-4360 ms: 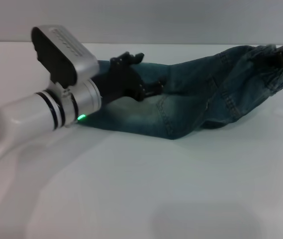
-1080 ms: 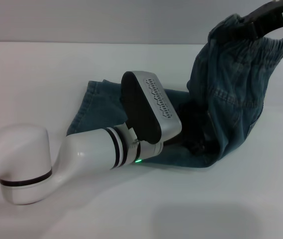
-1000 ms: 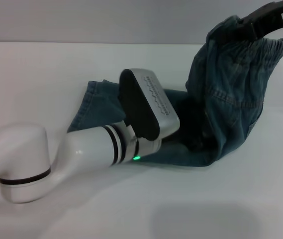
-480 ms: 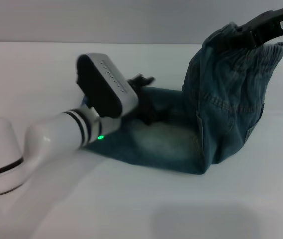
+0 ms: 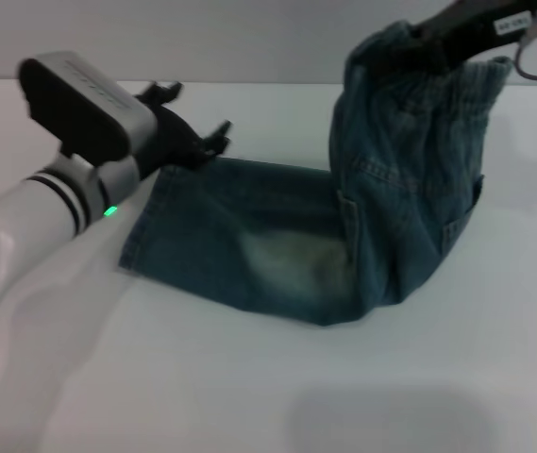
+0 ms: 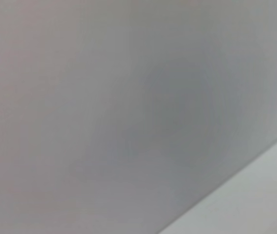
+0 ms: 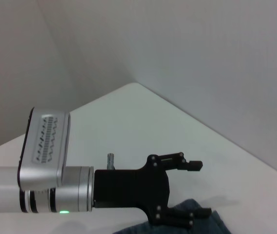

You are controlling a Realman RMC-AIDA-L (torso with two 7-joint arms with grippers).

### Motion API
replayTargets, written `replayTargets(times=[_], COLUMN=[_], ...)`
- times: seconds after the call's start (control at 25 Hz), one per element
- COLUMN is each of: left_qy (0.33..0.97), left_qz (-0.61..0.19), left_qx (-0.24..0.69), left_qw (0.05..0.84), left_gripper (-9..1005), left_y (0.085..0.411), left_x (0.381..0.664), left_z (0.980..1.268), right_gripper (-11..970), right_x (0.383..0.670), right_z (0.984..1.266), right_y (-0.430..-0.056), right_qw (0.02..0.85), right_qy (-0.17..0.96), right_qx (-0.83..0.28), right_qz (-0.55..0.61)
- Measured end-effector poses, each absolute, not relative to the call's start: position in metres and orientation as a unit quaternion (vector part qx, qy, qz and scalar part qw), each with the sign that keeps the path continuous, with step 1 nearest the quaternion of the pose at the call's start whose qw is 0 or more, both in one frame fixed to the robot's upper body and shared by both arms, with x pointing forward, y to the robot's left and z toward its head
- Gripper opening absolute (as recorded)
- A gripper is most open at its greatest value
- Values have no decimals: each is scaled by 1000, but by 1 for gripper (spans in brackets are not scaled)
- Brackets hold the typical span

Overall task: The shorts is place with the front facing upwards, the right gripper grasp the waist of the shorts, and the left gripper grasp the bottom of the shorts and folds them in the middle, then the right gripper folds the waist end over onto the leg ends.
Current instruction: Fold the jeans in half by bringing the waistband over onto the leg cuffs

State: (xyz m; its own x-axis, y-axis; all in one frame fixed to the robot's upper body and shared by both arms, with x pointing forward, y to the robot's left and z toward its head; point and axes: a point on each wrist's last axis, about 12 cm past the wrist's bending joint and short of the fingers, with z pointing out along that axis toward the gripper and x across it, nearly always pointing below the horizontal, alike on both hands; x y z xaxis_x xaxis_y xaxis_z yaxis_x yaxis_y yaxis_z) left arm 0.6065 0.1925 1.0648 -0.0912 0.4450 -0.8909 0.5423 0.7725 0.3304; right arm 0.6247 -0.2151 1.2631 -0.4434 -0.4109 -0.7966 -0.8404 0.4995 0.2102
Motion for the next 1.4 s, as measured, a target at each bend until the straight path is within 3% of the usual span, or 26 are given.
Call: replayTargets(times=[0.52,1.0,1.2,1.4], left_qy=[746,763,772,777], left_qz=[-57,-55,-55,-57], left_qx=[215,192,191,190], left_qw=[628,615,604,598], left_gripper=[842,842,842,842], left_y=[249,266,269,272], left_x=[597,580,577,572], left_z=[1058,1040,1032,1025], right_gripper=[33,40,244,303], right_x=[640,649,650,649], right_z=[1258,1243,1238,1229], right_y=[-170,-125,-105,-95], right_qw=[347,350,343,326], right_qy=[778,749,735,735], right_qx=[-434,-485,-512,-527], right_qz=[292,285,284,277])
